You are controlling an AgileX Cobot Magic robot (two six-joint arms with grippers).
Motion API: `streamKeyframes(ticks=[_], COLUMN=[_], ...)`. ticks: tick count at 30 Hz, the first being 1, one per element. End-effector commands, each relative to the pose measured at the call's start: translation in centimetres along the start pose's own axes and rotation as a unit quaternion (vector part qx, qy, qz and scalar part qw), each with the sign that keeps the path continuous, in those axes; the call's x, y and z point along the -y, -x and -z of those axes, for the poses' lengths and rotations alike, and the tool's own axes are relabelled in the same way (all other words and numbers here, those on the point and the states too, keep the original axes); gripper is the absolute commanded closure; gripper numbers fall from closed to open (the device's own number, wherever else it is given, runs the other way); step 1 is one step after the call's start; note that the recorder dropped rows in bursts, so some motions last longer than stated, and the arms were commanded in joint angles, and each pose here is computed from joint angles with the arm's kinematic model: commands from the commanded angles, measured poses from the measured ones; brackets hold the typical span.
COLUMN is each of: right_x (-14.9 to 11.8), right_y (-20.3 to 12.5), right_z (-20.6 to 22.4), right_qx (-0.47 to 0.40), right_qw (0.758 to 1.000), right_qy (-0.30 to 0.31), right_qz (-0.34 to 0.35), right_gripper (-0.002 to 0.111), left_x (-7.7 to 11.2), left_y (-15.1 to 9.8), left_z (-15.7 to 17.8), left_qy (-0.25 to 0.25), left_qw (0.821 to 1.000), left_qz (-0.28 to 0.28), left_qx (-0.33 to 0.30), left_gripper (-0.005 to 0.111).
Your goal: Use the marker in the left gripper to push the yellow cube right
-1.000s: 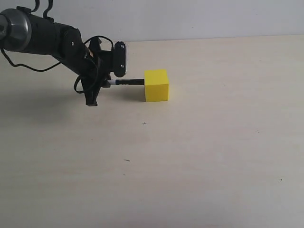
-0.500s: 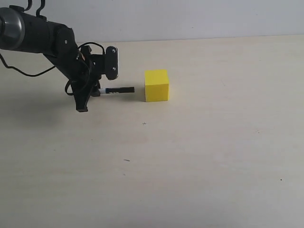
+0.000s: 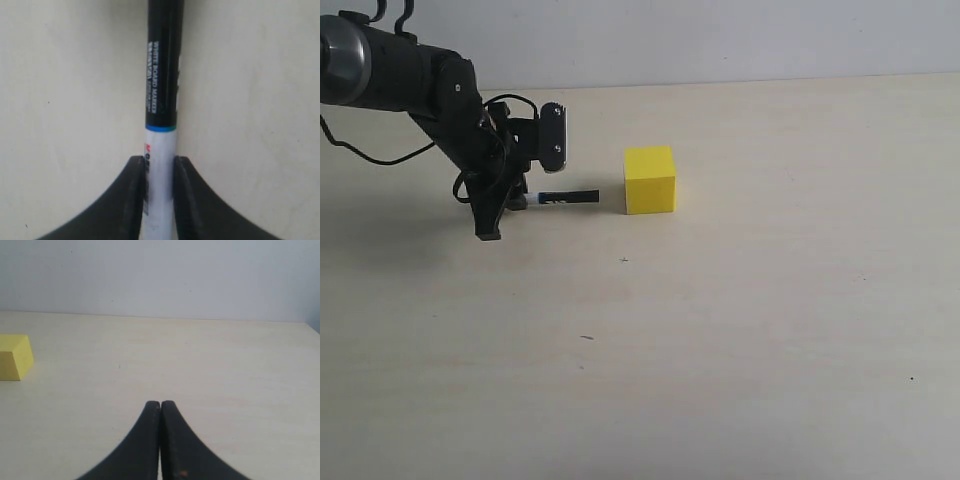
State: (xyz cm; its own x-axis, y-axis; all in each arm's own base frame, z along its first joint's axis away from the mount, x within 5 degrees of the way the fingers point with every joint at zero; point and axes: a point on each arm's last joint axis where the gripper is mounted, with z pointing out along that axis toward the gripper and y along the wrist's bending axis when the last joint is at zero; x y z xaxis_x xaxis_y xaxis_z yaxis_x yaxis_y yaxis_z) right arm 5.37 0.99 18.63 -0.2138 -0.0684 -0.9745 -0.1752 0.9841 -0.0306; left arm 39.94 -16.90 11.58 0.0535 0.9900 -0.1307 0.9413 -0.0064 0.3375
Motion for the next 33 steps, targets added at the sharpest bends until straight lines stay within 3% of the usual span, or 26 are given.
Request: streamKeyframes(ticks=[1, 19, 25, 33], right_x=[0.0, 0.0, 0.0, 0.0], right_y=[0.0, 0.0, 0.0, 0.0], right_z=[0.0, 0.0, 0.0, 0.0], right_qx=[0.006, 0.006, 0.006, 0.006], right_qw=[1.000, 1.000, 1.000, 1.000], right_qy=[-0.003, -0.003, -0.003, -0.003], right_qz=[0.003, 0.003, 0.003, 0.003], right_gripper=[0.108, 0.108, 0.108, 0.108], left_x=[-0.6, -1.1, -0.9, -0.5], left_y=[-0.4, -1.4, 0.6, 5.3], left_z=[0.8, 1.8, 0.6, 0.0], left_qy=[0.010, 0.012, 0.042, 0.059], left_qw=[1.000, 1.000, 0.999, 0.997], left_qz=[0.010, 0.025, 0.004, -0.014], left_qx=[0.001, -0.003, 0.018, 0.052], left_gripper=[0.107, 0.107, 0.107, 0.107])
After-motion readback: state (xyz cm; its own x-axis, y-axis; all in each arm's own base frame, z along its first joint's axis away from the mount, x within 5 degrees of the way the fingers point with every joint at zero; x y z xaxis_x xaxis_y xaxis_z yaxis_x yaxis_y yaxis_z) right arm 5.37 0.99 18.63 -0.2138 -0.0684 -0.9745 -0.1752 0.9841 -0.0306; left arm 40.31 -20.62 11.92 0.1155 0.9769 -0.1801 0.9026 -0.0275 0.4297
